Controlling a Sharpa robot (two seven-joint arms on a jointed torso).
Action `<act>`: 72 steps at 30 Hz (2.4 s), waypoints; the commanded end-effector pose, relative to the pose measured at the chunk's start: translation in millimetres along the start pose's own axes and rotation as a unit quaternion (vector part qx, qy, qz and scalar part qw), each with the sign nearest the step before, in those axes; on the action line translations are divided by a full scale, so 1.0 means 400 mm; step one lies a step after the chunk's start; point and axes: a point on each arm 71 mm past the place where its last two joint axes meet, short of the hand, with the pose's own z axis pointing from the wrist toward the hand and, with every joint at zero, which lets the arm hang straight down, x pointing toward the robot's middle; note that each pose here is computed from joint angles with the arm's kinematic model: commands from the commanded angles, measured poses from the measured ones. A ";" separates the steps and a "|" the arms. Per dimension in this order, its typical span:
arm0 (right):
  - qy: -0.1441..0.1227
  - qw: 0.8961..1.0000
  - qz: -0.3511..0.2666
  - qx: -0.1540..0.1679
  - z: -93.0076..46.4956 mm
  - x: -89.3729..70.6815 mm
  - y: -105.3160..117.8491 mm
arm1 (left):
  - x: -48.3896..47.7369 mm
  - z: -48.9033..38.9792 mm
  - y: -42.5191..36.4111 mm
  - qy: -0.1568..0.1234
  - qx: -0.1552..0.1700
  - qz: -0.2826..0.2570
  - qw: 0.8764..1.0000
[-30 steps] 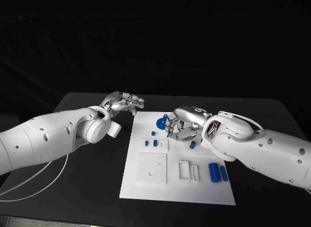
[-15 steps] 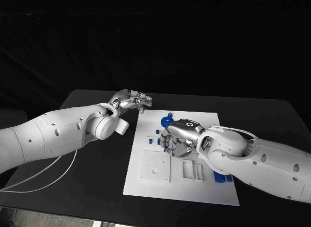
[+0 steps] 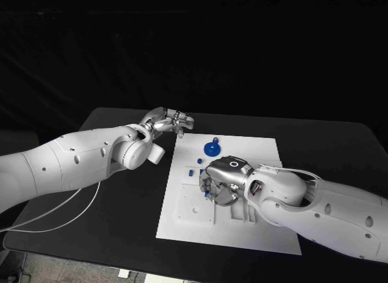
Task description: Assemble the parts on the task board
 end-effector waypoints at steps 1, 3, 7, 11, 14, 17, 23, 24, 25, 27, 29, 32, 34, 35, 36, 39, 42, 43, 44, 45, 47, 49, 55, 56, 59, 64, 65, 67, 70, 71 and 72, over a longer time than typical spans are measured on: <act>0.003 1.000 -0.025 0.000 0.000 0.002 0.003 | 0.003 0.002 -0.004 0.003 0.004 0.001 1.000; 0.003 1.000 -0.026 0.001 0.000 0.003 0.002 | 0.004 0.002 -0.004 0.004 0.004 0.000 1.000; 0.007 1.000 -0.025 0.000 0.000 0.008 0.004 | 0.004 0.002 -0.004 0.005 0.004 0.000 1.000; 0.016 1.000 -0.025 -0.002 0.000 0.015 0.008 | 0.002 0.001 -0.003 0.004 0.003 0.001 1.000; 0.020 0.999 -0.025 -0.002 -0.001 0.019 0.009 | 0.001 0.001 -0.003 0.004 0.003 0.001 1.000; 0.023 0.999 -0.024 -0.001 -0.002 0.023 0.007 | 0.000 0.001 -0.003 0.003 0.003 0.001 1.000; 0.031 0.999 -0.026 0.004 -0.001 0.031 -0.002 | 0.001 0.000 -0.003 0.004 0.003 0.001 1.000; 0.031 0.999 -0.026 0.003 -0.001 0.032 -0.002 | 0.002 0.000 -0.003 0.004 0.003 0.001 1.000; 0.031 0.999 -0.026 0.003 -0.001 0.034 -0.001 | 0.002 0.000 -0.003 0.004 0.003 0.001 1.000; 0.031 0.999 -0.027 0.003 -0.001 0.035 0.000 | 0.001 0.000 -0.003 0.004 0.003 0.001 1.000; 0.031 0.999 -0.028 0.003 -0.001 0.035 0.000 | 0.000 0.000 -0.003 0.004 0.003 0.001 1.000; 0.030 0.999 -0.030 0.004 0.000 0.035 0.001 | 0.000 0.000 -0.003 0.004 0.003 0.001 1.000; 0.030 0.999 -0.030 0.004 0.000 0.036 0.001 | 0.000 0.000 -0.003 0.004 0.003 0.001 1.000; 0.031 0.999 -0.031 0.004 0.000 0.036 0.001 | 0.000 0.000 -0.003 0.004 0.003 0.001 1.000; 0.031 0.999 -0.031 0.004 0.001 0.036 0.001 | 0.000 0.000 -0.003 0.004 0.003 0.001 1.000; 0.033 0.999 -0.031 0.003 0.004 0.038 0.004 | 0.000 -0.001 -0.003 0.004 0.003 0.001 1.000; 0.038 0.999 -0.031 0.001 0.006 0.046 0.007 | 0.001 0.000 -0.003 0.005 0.003 0.001 1.000; 0.040 0.999 -0.031 0.001 0.006 0.048 0.008 | 0.002 0.000 -0.003 0.005 0.003 0.001 1.000; 0.043 0.999 -0.030 0.000 0.007 0.053 0.008 | 0.002 0.000 -0.003 0.005 0.003 0.001 1.000; 0.045 0.999 -0.029 0.000 0.007 0.056 0.009 | 0.002 0.000 -0.003 0.005 0.003 0.001 1.000; 0.046 0.999 -0.025 0.000 0.007 0.060 0.009 | 0.002 0.000 -0.003 0.005 0.003 0.001 1.000; 0.046 0.999 -0.022 -0.001 0.008 0.061 0.009 | 0.001 0.000 -0.003 0.005 0.002 0.001 1.000; 0.042 0.999 -0.004 0.006 0.004 0.062 -0.002 | 0.001 -0.001 -0.003 0.005 0.002 0.001 1.000; 0.041 0.999 -0.002 0.008 0.003 0.061 -0.004 | 0.001 -0.001 -0.003 0.005 0.002 0.001 1.000; 0.040 0.999 0.006 0.008 0.002 0.062 -0.007 | 0.000 -0.001 -0.003 0.004 0.002 0.001 1.000; 0.031 0.999 0.019 0.010 -0.002 0.059 -0.014 | -0.001 -0.001 -0.003 0.004 0.002 0.001 1.000; 0.028 0.999 0.022 0.009 -0.002 0.058 -0.013 | -0.001 -0.001 -0.003 0.004 0.002 0.001 1.000; 0.022 0.999 0.025 0.009 -0.003 0.055 -0.014 | -0.003 -0.001 -0.002 0.002 0.002 0.002 1.000; 0.010 0.999 0.033 0.009 -0.005 0.052 -0.016 | -0.004 -0.001 -0.002 0.002 0.002 0.002 1.000; 0.002 0.999 0.041 0.010 -0.007 0.049 -0.019 | -0.005 -0.001 -0.002 0.001 0.001 0.002 1.000; -0.005 0.999 0.046 0.010 -0.008 0.046 -0.021 | -0.006 -0.001 -0.002 0.001 0.001 0.002 1.000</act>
